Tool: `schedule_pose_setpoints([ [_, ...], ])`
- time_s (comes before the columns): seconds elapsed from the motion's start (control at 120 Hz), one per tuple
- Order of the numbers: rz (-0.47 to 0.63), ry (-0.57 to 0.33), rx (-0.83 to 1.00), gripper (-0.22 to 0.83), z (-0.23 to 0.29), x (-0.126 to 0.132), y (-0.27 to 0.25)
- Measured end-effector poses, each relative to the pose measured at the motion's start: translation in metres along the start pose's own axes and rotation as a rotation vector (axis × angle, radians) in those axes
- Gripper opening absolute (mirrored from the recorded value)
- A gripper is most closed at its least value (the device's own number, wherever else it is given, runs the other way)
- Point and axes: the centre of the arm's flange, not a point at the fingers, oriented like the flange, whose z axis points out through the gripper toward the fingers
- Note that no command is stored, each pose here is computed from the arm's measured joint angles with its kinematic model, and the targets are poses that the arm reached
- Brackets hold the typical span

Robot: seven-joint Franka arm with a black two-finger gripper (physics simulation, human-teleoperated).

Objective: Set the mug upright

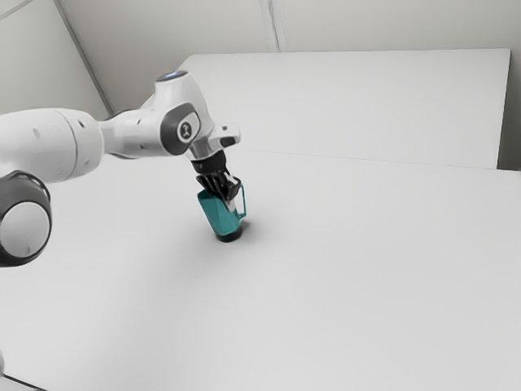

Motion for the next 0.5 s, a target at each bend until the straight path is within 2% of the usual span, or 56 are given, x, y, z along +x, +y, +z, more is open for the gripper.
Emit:
schedule_pose_setpoints([
  [0.5,0.005,-0.003,0.055,-0.17,0.0054,0.0034,0.0022],
])
